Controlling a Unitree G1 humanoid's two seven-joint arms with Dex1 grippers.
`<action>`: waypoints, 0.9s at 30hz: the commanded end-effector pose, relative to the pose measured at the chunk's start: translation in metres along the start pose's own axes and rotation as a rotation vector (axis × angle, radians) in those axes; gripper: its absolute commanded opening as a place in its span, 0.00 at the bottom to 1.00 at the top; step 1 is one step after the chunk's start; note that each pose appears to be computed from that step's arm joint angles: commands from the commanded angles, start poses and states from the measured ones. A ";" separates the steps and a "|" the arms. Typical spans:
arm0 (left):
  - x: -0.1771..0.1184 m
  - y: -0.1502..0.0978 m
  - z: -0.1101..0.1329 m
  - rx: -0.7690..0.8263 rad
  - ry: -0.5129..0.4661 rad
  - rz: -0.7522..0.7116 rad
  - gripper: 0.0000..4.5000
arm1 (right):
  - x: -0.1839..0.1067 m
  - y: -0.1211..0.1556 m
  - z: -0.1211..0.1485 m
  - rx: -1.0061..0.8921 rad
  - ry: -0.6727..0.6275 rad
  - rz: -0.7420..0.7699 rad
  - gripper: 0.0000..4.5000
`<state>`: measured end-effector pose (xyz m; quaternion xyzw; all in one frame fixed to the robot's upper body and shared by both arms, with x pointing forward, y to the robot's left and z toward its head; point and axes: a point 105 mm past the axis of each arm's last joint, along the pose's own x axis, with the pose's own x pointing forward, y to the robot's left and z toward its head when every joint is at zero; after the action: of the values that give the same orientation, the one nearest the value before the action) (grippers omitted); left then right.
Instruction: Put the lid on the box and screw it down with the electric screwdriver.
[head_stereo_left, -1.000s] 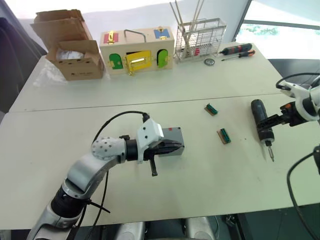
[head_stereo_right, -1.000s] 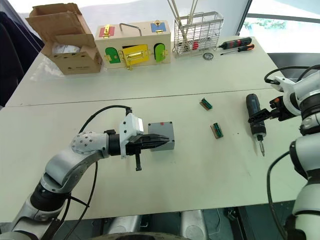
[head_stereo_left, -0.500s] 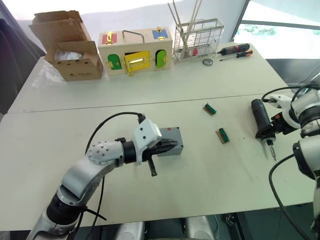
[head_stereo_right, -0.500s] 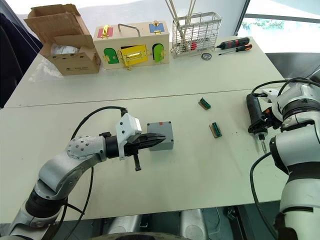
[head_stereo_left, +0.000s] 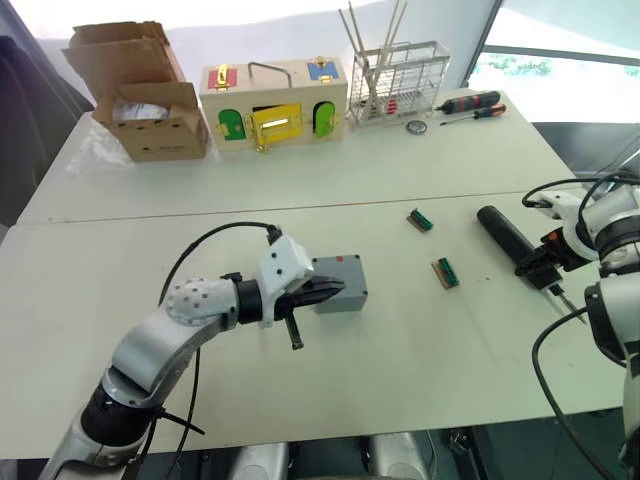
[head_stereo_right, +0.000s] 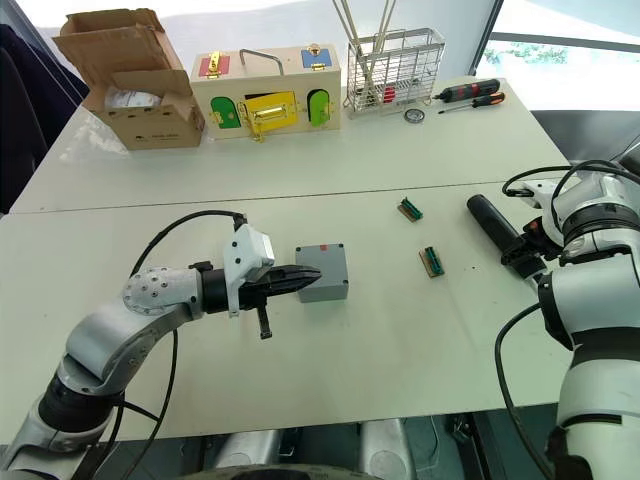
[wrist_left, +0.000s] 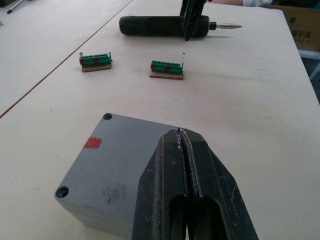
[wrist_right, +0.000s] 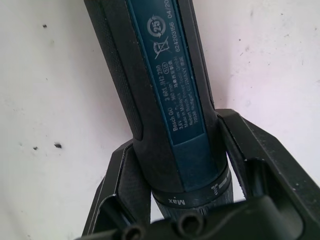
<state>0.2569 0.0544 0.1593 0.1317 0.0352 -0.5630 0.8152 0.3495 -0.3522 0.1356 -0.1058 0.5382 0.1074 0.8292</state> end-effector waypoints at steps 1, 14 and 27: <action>-0.007 0.010 0.009 0.029 -0.018 0.002 0.00 | -0.013 -0.003 0.021 0.075 -0.168 0.001 0.41; -0.025 0.041 0.009 -0.053 -0.013 -0.033 0.00 | -0.212 0.098 0.116 0.012 -1.649 0.393 0.41; -0.007 0.047 0.002 -0.070 -0.014 -0.005 0.00 | -0.144 0.237 0.080 -0.085 -1.528 0.717 0.41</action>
<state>0.2969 0.0774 0.1609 0.0874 0.0731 -0.5663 0.8163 0.3084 -0.1194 0.2654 0.1858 -0.1158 0.4072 0.8867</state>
